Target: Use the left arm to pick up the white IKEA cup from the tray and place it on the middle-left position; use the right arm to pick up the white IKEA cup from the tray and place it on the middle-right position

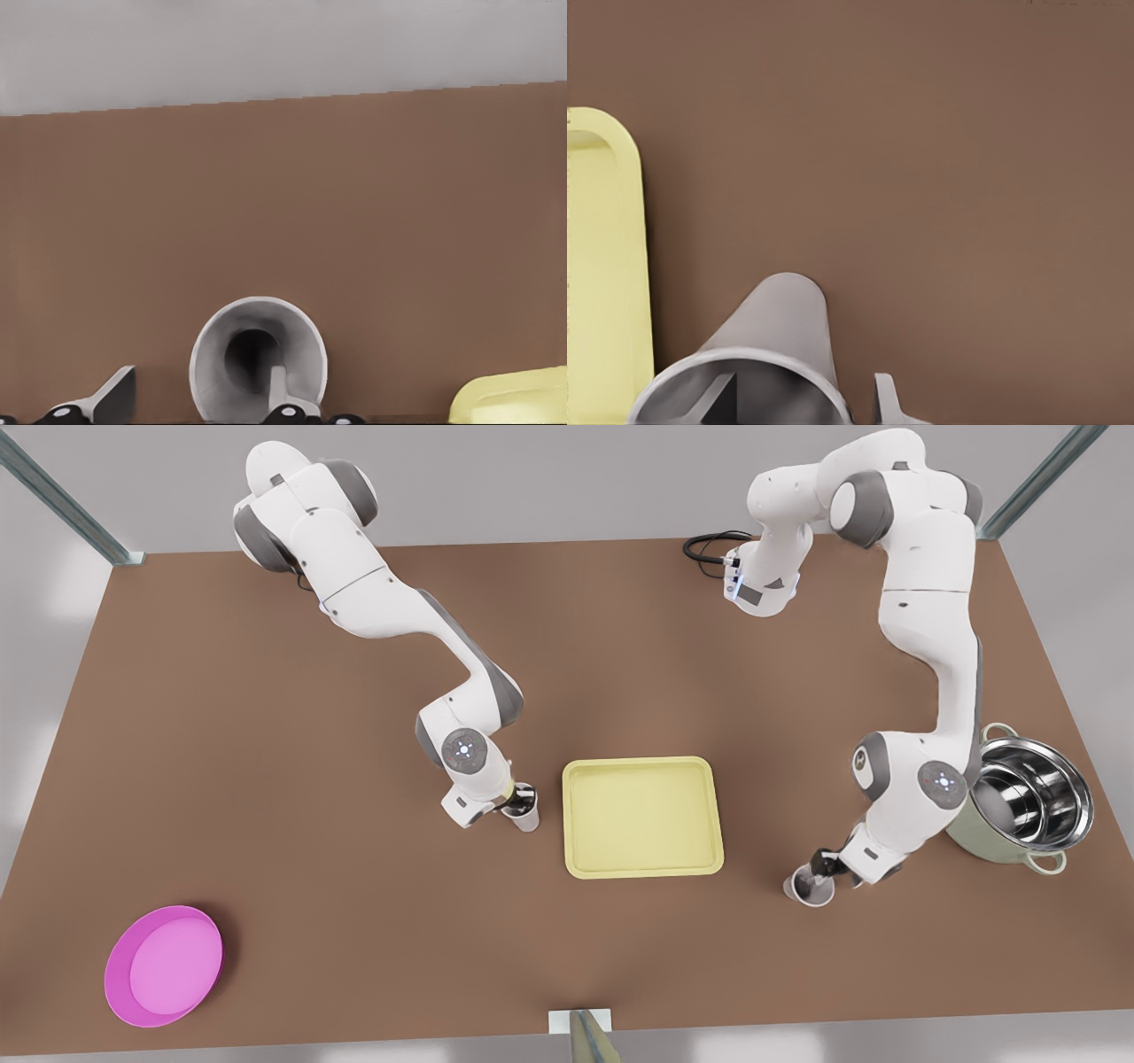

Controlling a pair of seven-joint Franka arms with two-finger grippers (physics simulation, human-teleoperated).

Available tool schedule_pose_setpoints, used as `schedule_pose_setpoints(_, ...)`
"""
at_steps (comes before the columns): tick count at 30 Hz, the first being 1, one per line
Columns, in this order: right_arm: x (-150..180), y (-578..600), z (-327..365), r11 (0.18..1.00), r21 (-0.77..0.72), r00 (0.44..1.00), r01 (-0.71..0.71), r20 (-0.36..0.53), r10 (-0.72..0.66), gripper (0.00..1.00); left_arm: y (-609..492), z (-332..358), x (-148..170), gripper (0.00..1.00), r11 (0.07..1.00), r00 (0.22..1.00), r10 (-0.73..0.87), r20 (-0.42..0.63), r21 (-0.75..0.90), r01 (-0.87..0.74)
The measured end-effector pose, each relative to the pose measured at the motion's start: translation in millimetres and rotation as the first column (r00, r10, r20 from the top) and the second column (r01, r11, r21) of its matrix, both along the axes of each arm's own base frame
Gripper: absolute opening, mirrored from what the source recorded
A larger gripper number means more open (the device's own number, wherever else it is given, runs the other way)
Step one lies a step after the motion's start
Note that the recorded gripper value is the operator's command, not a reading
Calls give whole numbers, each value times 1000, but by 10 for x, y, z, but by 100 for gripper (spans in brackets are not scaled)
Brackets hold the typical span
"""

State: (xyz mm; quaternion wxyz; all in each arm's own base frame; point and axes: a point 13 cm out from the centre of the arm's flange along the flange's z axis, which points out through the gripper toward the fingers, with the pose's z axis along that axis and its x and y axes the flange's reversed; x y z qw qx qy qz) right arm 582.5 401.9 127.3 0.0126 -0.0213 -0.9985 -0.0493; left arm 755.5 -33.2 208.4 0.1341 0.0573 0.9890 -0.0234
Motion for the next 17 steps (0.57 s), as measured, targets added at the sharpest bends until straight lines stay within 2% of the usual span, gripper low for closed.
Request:
schedule_pose_setpoints(1,0,1,1,1000,0,1000,-4,1,4,95,5,584,-37,100,1000,1000,-15,21,21,15)
schedule_pose_setpoints(2,-2,1,-1,1000,0,1000,-8,1,8,100,27,1272,-115,100,1000,999,-10,45,26,9)
schedule_pose_setpoints(3,-9,6,-4,1000,0,1000,-13,1,13,100,89,1947,-297,100,1000,998,5,62,24,-7)
schedule_pose_setpoints(4,-15,13,-5,1000,-1,1000,-18,0,18,100,122,2299,-667,100,999,999,14,42,29,-15)
schedule_pose_setpoints(5,-15,13,0,1000,0,1000,-21,1,21,100,138,2443,-874,100,999,1000,19,15,28,-19)
schedule_pose_setpoints(7,54,-14,145,1000,8,1000,-20,21,20,100,127,2558,-962,100,1000,999,25,-42,5,-25)
schedule_pose_setpoints(8,227,-170,409,1000,21,999,3,53,-4,100,123,2542,-1014,100,1000,997,28,-75,-6,-28)
schedule_pose_setpoints(10,731,-956,1362,994,52,984,98,143,-104,100,182,2476,-1118,100,999,990,40,-137,-22,-43)
schedule_pose_setpoints(12,960,-1870,2435,985,40,955,168,240,-172,100,237,2412,-1210,100,998,982,49,-185,-30,-56)
schedule_pose_setpoints(14,856,-2742,3060,974,-1,942,225,256,-217,100,235,2368,-1282,100,998,974,49,-219,-35,-58)
schedule_pose_setpoints(17,465,-3422,3045,971,-98,966,220,159,-203,100,246,2335,-1359,100,997,966,50,-253,-39,-62)
